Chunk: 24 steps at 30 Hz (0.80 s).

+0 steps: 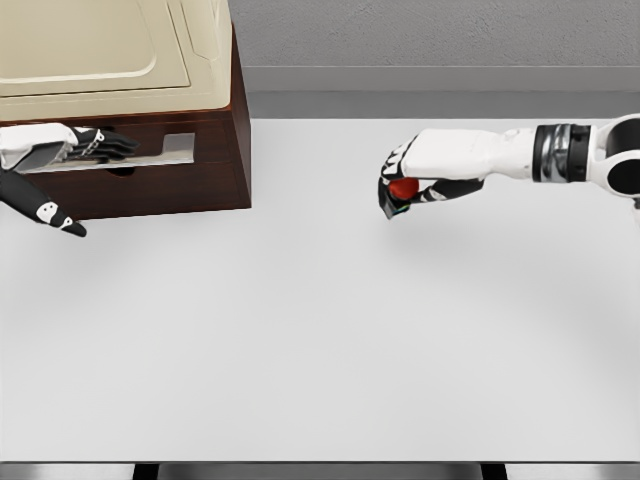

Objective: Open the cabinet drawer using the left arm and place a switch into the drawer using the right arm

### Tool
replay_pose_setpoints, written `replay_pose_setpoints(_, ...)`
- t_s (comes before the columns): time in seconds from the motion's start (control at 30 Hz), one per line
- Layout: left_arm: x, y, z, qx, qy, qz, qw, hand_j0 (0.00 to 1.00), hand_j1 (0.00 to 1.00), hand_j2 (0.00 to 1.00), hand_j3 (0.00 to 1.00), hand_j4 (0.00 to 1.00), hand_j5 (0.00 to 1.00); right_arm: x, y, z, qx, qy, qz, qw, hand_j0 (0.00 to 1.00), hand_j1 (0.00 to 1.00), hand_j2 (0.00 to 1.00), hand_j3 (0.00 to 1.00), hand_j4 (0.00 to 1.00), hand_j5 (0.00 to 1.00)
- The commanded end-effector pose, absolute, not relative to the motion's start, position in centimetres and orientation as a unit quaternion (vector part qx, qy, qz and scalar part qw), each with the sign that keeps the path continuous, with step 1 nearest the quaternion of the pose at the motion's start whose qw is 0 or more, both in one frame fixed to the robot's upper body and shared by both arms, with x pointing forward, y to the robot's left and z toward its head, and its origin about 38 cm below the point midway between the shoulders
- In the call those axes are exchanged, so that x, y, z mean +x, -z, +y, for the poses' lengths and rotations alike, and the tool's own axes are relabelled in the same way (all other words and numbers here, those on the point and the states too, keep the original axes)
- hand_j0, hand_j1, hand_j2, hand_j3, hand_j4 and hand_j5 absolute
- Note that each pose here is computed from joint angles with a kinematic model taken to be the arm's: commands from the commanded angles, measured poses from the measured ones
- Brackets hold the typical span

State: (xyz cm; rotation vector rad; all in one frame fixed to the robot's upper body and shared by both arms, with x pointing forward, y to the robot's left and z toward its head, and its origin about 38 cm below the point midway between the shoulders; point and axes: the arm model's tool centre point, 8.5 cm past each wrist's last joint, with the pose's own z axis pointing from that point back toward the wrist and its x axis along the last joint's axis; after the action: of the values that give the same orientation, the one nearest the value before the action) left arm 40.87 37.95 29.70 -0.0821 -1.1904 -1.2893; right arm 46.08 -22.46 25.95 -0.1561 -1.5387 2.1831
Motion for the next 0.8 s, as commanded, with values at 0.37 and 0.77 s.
replay_pose_setpoints(0.37,39.4,-28.4,38.7,-0.022,0.587,-0.489,0.645,1.00,1.00,1.00,1.00,1.00,1.00,46.6,-26.9,-17.8,-0.036,-0.794,-0.573,0.201,0.53,0.53,0.53,0.53,0.53,0.53)
replay_pose_setpoints(0.77,37.8,-28.6,39.6,-0.017,0.591,-0.477,0.650,1.00,1.00,1.00,1.00,1.00,1.00,46.9,-28.9,-15.5,-0.040,-0.795,-0.579,0.174,0.52,0.52,0.52,0.52,0.52,0.52)
